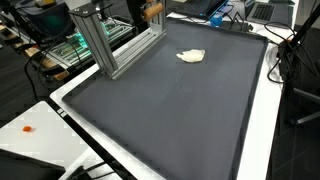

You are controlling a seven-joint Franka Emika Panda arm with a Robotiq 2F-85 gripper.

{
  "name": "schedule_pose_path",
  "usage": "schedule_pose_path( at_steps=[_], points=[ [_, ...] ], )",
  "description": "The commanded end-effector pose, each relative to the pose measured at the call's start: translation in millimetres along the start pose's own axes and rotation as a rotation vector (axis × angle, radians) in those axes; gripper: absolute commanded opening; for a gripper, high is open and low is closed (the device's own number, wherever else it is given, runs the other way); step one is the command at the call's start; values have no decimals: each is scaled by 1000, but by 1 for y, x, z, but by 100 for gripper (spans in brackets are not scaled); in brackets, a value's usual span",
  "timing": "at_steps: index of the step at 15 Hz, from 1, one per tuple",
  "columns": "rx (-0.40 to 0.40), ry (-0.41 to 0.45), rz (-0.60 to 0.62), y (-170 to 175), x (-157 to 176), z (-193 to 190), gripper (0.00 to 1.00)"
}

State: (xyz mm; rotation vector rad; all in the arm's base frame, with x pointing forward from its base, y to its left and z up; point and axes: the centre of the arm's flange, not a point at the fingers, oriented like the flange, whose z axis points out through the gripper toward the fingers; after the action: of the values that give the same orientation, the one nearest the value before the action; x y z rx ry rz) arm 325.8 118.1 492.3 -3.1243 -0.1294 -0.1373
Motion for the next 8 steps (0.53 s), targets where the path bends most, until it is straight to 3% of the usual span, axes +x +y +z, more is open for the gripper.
schedule_pose_path(
  at_steps=[1,8],
  points=[
    [18,1,16,-5,-26,0,23],
    [15,5,22,-6,-41,11,23]
  ],
)
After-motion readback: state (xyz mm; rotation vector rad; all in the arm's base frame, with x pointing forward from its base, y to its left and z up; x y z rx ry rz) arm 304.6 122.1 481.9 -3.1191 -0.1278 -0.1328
